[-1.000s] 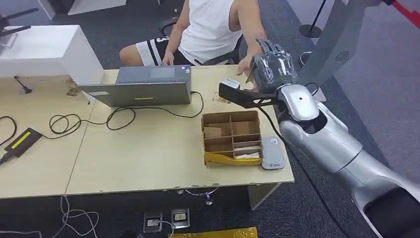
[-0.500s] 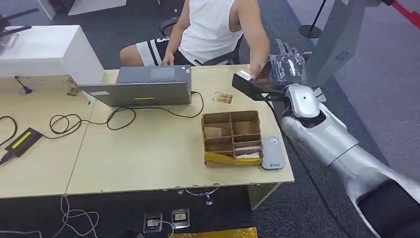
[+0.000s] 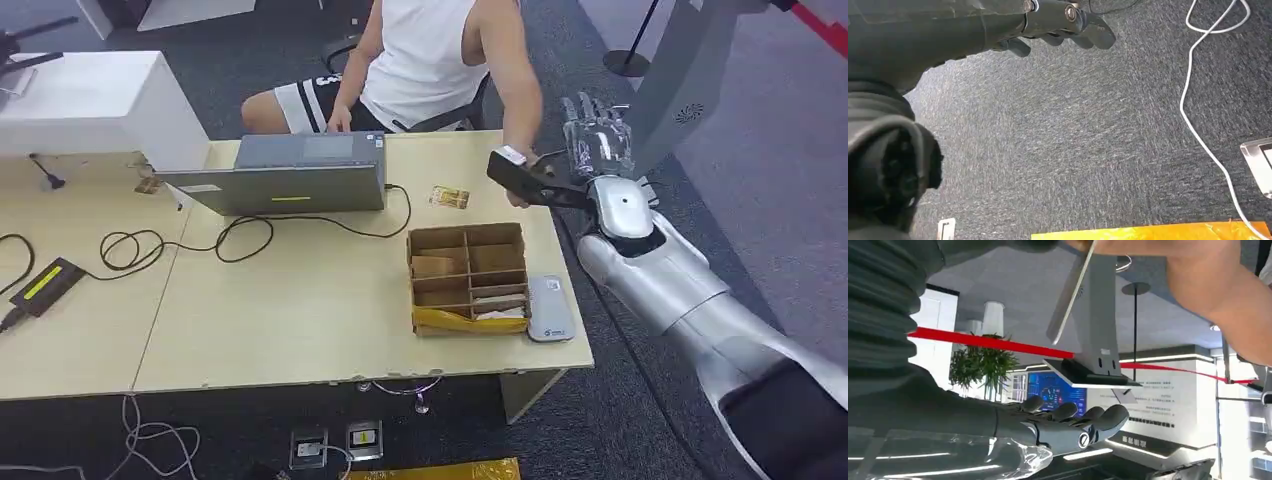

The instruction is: Pass the card to the sensor for recognition and then transmit it.

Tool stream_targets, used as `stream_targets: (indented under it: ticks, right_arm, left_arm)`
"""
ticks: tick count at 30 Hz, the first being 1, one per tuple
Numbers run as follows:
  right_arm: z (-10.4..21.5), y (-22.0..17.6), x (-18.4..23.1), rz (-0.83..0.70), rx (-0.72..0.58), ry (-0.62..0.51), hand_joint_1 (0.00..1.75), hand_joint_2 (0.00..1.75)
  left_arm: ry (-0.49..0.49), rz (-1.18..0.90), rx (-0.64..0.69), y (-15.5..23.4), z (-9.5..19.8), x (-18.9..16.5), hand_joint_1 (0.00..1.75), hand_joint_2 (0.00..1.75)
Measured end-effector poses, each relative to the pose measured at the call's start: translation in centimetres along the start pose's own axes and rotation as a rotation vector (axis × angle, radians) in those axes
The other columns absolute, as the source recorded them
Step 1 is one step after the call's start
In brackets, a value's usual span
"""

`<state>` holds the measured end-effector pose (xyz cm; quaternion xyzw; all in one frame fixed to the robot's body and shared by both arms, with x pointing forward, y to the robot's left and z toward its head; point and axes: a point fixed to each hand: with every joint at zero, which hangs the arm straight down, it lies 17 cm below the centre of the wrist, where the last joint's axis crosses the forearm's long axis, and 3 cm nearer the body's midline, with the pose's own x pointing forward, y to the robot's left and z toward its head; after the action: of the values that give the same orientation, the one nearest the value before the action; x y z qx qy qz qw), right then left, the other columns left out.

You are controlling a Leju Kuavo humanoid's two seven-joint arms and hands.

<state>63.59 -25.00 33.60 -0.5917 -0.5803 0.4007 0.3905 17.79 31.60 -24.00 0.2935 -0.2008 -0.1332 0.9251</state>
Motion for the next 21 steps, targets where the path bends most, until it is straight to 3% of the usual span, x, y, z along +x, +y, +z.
stream_targets:
  ticks: [14,21]
  right_arm:
    - [-0.1,-1.7,0.2,-0.036,-0.109,-0.014,0.0,1.75]
    - [1.2,-6.2,-1.2,-0.129,-0.329,0.026,0.0,1.75]
  left_arm:
    - [0.003,-0.002,0.011,0.2,0.0,-0.2,0.0,0.0]
    - [0.018,0.001,0.038,0.6,0.0,-0.9,0.0,0.0]
